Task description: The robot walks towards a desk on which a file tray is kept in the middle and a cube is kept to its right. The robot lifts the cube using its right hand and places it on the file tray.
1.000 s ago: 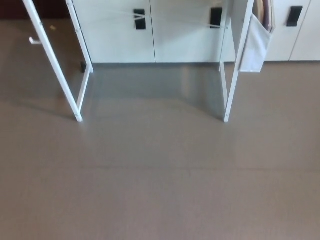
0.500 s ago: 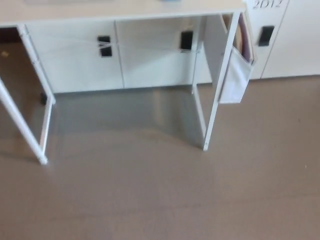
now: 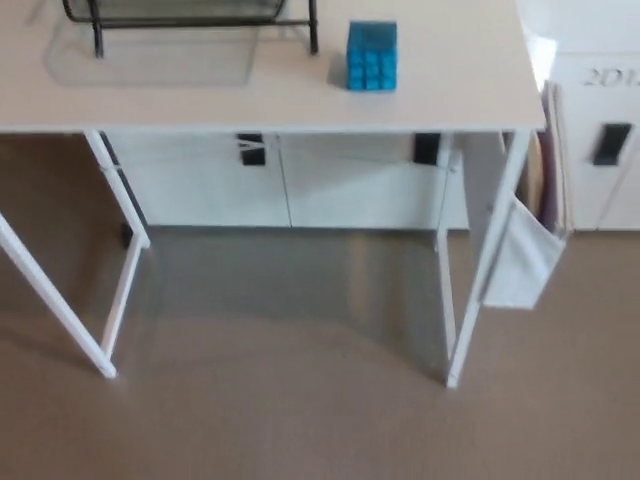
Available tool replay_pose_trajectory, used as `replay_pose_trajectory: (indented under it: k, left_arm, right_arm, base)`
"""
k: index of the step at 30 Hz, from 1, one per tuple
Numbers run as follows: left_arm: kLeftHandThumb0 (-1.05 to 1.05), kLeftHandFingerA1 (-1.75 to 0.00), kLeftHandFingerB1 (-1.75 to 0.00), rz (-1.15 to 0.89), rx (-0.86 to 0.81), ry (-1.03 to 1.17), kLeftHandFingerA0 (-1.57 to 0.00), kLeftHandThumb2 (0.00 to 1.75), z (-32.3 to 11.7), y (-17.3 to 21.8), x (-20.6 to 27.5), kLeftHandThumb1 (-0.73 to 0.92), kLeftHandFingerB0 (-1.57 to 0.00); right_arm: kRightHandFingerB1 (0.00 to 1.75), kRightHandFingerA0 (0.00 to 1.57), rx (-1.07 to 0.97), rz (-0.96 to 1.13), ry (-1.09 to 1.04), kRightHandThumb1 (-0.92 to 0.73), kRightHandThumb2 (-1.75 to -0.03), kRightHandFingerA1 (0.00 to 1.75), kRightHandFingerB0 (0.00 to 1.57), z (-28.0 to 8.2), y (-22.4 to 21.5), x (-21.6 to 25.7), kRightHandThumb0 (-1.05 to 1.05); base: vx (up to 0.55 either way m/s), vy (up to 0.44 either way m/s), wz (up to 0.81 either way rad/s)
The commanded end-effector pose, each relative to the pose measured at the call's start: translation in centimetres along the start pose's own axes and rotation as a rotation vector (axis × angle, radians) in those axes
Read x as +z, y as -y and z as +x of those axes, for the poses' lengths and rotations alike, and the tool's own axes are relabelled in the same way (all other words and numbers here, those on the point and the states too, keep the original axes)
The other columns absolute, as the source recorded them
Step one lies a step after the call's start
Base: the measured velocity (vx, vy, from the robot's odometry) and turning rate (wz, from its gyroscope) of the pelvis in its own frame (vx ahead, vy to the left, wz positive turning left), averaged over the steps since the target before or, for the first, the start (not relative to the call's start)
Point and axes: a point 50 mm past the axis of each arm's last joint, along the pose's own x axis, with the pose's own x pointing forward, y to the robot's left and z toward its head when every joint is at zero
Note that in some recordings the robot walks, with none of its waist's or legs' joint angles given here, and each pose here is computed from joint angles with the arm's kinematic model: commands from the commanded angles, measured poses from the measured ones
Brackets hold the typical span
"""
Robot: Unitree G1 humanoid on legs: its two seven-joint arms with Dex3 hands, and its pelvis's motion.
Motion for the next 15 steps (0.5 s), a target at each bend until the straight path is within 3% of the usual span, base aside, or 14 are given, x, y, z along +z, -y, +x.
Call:
replay_pose_trajectory:
  k: [1,2,3,4,5,6,7,8,10,11,12,15]
  left_arm:
    - [-0.62,-0.35,-0.18,0.042,0.035,-0.025,-0.22,0.63,0.00,-1.20,0.30,0.73,-0.09]
    - [-0.62,-0.34,-0.18,0.037,0.034,-0.026,-0.19,0.64,0.04,-1.21,0.27,0.74,-0.09]
    - [-0.67,-0.46,-0.25,0.012,0.026,-0.023,-0.09,0.88,0.00,-1.23,0.29,0.58,-0.04]
    - [-0.67,-0.46,-0.25,0.002,0.023,-0.022,-0.09,0.88,-0.02,-1.24,0.30,0.58,-0.04]
    - [-0.62,-0.35,-0.18,-0.011,0.026,-0.032,-0.16,0.65,0.01,-1.25,0.29,0.73,-0.09]
    - [-0.61,-0.34,-0.25,-0.023,0.025,-0.031,-0.16,0.61,-0.01,-1.23,0.29,0.74,-0.05]
    - [-0.62,-0.36,-0.19,-0.021,0.023,-0.025,-0.19,0.64,-0.04,-1.19,0.29,0.73,-0.08]
    - [-0.70,-0.47,-0.27,0.020,0.033,-0.034,-0.18,0.89,0.07,-1.19,0.31,0.60,-0.06]
    - [-0.70,-0.47,-0.27,0.057,0.043,-0.044,-0.18,0.89,0.19,-1.19,0.32,0.60,-0.06]
    - [-0.64,-0.37,-0.24,0.045,0.038,-0.032,-0.24,0.62,0.20,-1.19,0.52,0.75,-0.06]
    - [-0.62,-0.38,-0.18,0.029,0.021,-0.011,-0.21,0.64,-0.16,-1.29,0.57,0.74,-0.09]
    - [-0.62,-0.36,-0.19,0.040,0.027,0.008,-0.17,0.65,-0.38,-1.21,0.59,0.76,-0.09]
  right_arm:
    - [0.35,0.25,0.012,0.004,0.006,-0.54,-0.80,0.45,0.07,-0.13,-0.86,-0.60,-0.60]
    - [0.36,0.29,0.005,0.010,0.002,-0.53,-0.79,0.45,0.07,-0.08,-0.92,-0.67,-0.60]
    - [0.36,0.28,0.002,0.008,-0.004,-0.54,-0.81,0.44,0.07,-0.24,-0.89,-0.64,-0.64]
    - [0.36,0.28,0.001,0.007,-0.007,-0.54,-0.81,0.44,0.07,-0.32,-0.88,-0.62,-0.64]
    - [0.35,0.26,0.008,0.012,-0.014,-0.53,-0.79,0.43,0.07,-0.26,-0.80,-0.54,-0.62]
    - [0.35,0.22,0.011,0.015,-0.019,-0.53,-0.78,0.42,0.09,-0.18,-0.76,-0.54,-0.62]
    - [0.36,0.19,0.007,0.010,-0.025,-0.54,-0.78,0.41,0.09,-0.11,-0.74,-0.60,-0.64]
    - [0.32,0.20,0.017,0.007,-0.025,-0.53,-0.81,0.43,0.06,-0.10,-0.64,-0.58,-0.62]
    - [0.32,0.20,0.036,0.014,-0.020,-0.53,-0.81,0.43,0.06,-0.03,-0.52,-0.52,-0.62]
    - [0.30,0.22,0.029,-0.044,-0.015,-0.54,-0.85,0.45,0.03,-0.03,-0.29,-0.34,-0.65]
    - [0.36,0.28,0.000,0.043,0.004,-0.51,-0.75,0.44,0.09,0.06,-0.46,-0.29,-0.57]
    - [0.35,0.27,0.011,0.036,0.005,-0.53,-0.76,0.43,0.08,-0.13,-0.42,-0.27,-0.58]
  base:
    - [0.37,-0.005,-0.16]
    - [0.42,0.023,-0.18]
    - [0.45,0.024,-0.30]
    - [0.48,0.047,-0.34]
    - [0.54,0.076,-0.41]
    - [0.68,0.112,-0.26]
    - [0.59,0.035,-0.65]
    - [0.59,-0.022,-0.64]
    - [0.60,-0.011,-0.54]
    - [0.59,-0.003,-0.24]
    - [0.59,-0.005,-0.25]
    - [0.42,-0.012,-0.04]
